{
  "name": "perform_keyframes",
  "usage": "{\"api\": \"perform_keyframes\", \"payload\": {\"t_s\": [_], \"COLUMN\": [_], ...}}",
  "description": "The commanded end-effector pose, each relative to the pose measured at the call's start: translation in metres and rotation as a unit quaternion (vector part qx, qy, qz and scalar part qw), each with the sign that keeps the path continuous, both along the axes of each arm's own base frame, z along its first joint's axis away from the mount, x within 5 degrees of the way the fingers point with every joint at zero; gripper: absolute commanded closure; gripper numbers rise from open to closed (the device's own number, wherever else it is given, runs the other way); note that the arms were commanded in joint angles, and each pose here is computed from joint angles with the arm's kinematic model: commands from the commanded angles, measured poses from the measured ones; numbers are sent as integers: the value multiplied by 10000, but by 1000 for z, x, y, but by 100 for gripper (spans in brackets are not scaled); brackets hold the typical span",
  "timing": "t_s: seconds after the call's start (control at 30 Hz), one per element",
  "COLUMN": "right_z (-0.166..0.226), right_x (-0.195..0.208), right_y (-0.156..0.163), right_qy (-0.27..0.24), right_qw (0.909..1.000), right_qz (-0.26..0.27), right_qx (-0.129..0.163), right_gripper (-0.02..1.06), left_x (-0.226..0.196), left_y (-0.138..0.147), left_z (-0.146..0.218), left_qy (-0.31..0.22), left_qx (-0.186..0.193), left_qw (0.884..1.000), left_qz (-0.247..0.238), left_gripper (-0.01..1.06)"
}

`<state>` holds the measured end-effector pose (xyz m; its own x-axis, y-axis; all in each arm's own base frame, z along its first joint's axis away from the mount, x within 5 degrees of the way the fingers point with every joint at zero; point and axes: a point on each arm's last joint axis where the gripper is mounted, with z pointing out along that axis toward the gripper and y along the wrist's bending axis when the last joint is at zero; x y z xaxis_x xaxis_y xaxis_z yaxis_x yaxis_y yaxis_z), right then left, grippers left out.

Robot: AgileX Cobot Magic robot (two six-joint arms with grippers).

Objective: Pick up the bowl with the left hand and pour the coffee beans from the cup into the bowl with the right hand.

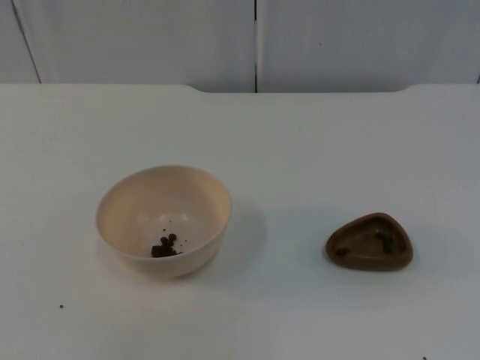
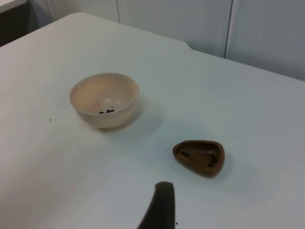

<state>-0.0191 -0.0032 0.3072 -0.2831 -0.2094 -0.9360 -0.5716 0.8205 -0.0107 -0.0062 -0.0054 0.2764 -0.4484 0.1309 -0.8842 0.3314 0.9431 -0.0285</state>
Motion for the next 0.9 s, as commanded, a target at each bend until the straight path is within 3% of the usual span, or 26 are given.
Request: {"api": "perform_keyframes", "payload": {"t_s": [0.0, 0.3, 0.43, 0.87], "right_z": [-2, -11, -24, -28], "right_x": [0, 2, 6, 11], "right_y": [0, 1, 3, 3], "right_qy": [3, 285, 583, 552], "right_qw": [10000, 9995, 9978, 9980], "right_qz": [-22, -55, -63, -225], "right_qx": [-47, -122, -298, -221], "right_gripper": [32, 32, 32, 32], "left_x": [0, 0, 0, 0], "left_y": [1, 2, 2, 2], "left_z": [-2, -2, -2, -2], "left_qy": [35, 20, 20, 19], "left_qx": [7, 60, 60, 62], "left_qw": [10000, 9999, 9999, 9999], "left_qz": [54, 102, 102, 91], "left_gripper": [22, 22, 22, 22]}}
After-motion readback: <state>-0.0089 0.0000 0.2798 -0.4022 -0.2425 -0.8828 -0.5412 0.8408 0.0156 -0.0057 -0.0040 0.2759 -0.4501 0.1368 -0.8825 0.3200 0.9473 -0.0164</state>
